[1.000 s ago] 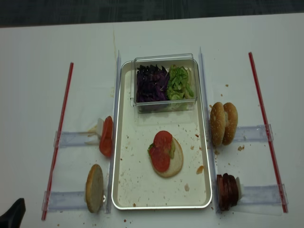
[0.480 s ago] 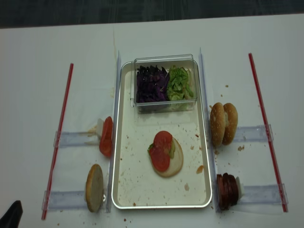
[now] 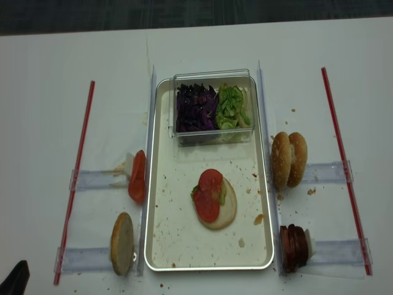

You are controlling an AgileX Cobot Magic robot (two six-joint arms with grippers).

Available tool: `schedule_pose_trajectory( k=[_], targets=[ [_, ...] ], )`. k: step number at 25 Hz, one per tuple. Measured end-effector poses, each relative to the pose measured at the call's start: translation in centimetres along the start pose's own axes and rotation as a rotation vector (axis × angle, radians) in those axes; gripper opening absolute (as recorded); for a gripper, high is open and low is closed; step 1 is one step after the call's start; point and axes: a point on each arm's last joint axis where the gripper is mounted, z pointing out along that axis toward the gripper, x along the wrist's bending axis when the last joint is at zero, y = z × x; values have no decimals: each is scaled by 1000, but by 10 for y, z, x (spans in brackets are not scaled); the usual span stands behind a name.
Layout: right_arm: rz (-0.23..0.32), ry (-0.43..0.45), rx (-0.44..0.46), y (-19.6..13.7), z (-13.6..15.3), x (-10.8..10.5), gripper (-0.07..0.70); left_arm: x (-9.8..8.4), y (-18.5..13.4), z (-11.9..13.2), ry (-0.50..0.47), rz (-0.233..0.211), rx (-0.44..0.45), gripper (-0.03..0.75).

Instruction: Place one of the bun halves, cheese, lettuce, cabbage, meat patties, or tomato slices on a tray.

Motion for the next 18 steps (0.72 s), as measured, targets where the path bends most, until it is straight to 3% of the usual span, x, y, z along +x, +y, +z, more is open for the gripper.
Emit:
schedule_pose_trajectory(
  k=[18],
  targets=[
    [2, 0, -2, 0, 0, 0, 590, 0, 0, 0, -1, 0, 0, 508]
  ],
)
